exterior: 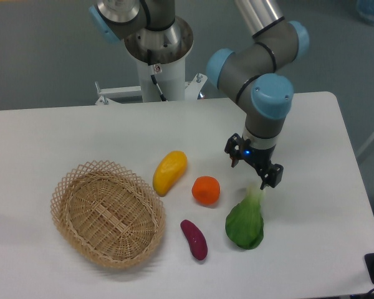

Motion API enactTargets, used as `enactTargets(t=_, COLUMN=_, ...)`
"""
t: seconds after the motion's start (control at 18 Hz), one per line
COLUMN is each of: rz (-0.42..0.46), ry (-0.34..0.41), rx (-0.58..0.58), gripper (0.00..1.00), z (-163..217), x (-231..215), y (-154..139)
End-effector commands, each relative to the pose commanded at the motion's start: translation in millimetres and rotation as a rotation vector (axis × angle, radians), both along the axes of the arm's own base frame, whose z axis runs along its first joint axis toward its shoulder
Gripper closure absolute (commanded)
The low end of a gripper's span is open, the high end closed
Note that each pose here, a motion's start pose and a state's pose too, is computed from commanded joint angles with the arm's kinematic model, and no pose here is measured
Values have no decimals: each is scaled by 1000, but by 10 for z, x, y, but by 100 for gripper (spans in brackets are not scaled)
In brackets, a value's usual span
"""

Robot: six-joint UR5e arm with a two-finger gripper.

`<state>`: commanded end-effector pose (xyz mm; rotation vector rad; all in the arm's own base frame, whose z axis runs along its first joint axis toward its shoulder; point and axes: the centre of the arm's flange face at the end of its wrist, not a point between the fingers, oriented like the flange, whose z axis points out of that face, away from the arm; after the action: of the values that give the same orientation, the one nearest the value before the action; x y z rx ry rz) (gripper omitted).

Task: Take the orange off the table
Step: 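Move the open gripper over the orange and lower it, then close the gripper around the orange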

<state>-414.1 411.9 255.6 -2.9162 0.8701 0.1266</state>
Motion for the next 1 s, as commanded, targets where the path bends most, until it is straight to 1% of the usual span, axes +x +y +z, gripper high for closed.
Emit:
enactTargets(t=0.22, rz=-46, ry=-11, rx=-13, gripper=0, z=-77, x=225, y=109)
enactTargets(t=0.5, rz=-107, ry=-23, rx=-22, gripper=0, z=-169, x=452, y=327)
enactTargets(t=0.56, rz=-118, ry=-26, rx=-25, gripper=0, z=-208, x=474, y=375)
enactTargets(t=0.78, rz=-127, ry=1, rx=-5, gripper=0, z=-229, x=489, y=431)
enactTargets(t=1.0, rz=-149, ry=0, rx=-7, gripper=0, z=-244, x=534, y=463)
